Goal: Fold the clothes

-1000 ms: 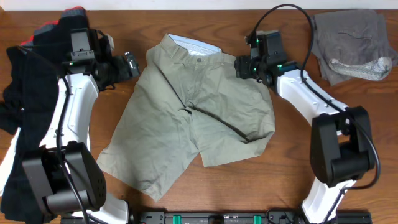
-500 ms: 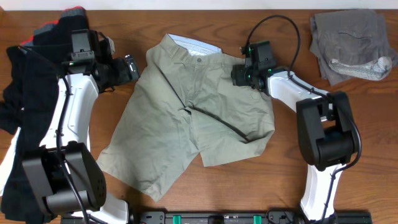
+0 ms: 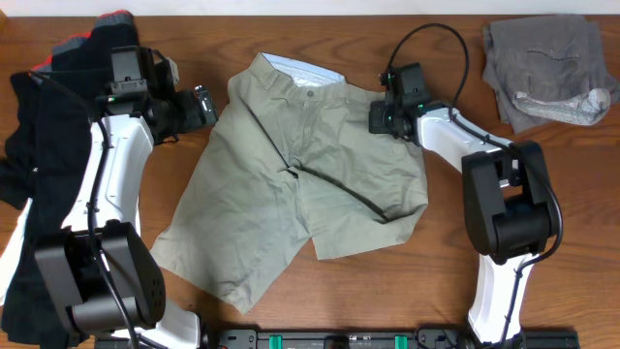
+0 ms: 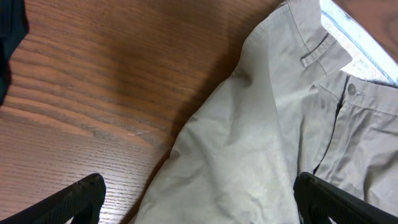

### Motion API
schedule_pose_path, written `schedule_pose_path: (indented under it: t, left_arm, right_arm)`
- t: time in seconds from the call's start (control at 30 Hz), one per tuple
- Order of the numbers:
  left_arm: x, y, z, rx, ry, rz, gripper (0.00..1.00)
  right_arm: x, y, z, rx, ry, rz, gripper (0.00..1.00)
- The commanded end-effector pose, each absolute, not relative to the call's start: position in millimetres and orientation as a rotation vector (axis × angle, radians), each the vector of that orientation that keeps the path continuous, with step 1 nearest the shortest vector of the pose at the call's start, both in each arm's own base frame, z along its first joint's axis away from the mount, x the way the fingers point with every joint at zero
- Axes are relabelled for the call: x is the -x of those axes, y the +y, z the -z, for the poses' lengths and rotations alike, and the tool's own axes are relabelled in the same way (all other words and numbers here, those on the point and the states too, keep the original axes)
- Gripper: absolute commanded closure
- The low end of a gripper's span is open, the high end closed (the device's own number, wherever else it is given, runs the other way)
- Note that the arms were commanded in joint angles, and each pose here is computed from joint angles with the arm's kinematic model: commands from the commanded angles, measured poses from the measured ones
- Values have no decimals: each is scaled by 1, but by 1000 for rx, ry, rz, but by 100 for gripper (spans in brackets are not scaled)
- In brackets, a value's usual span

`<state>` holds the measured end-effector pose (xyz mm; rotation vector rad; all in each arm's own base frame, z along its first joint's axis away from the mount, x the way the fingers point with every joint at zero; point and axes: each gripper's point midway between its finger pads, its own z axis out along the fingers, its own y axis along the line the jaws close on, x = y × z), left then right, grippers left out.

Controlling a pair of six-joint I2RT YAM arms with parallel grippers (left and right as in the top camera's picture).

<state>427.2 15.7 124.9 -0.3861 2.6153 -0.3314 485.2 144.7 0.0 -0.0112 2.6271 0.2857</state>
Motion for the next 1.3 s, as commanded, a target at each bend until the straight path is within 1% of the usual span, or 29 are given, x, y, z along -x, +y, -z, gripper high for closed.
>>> schedule_pose_path:
  t: [0.0,0.17,0.33,0.53,0.63,0.7,0.77,0.9,0.93,0.97,1.0,1.07,1.13,1.17,1.27]
  left_arm:
    - [-425,17,-119,377,2634,315,2]
    - [-426,17,-120,374,2626,315,2]
    - [-427,17,-119,374,2625,315,2]
    - [-427,11,-115,360,2639,321,2]
    - [-427,4,-109,341,2658,326,2]
    - [-427,-1,-103,329,2677,331,2]
    - [-424,-7,-93,319,2711,336,2]
    - [-414,-15,-75,316,2789,341,2]
    - [-411,-15,-71,321,2810,341,2]
    - [-407,-15,-66,317,2833,340,2]
    - [-403,-16,-64,305,2854,338,2]
    - [-395,-16,-58,249,2897,330,2]
    - [-386,-17,-54,182,2937,325,2]
    - [-381,-17,-53,140,2960,323,2]
    - [-371,-17,-51,53,2998,321,1]
  right_arm:
    - [-474,106,25,-118,2723,-213,99]
    - [-471,45,30,-284,2762,-113,99]
    - [-457,-14,36,-448,2802,-32,99]
    - [-434,-50,41,-583,2864,-1,99]
    - [-423,-61,35,-665,2881,-9,99]
    - [-418,-66,23,-692,2877,-17,99]
    - [-418,-67,1,-689,2849,-20,99]
    - [-424,-57,-62,-572,2751,-53,98]
    - [-426,-51,-80,-510,2721,-82,95]
    - [-427,-44,-97,-436,2695,-105,87]
    - [-427,-40,-110,-392,2670,-116,80]
    - [-426,-32,-135,-310,2620,-122,62]
    - [-424,-26,-152,-264,2588,-121,49]
    - [-423,-23,-159,-253,2575,-122,44]
    - [-421,-16,-170,-220,2554,-127,41]
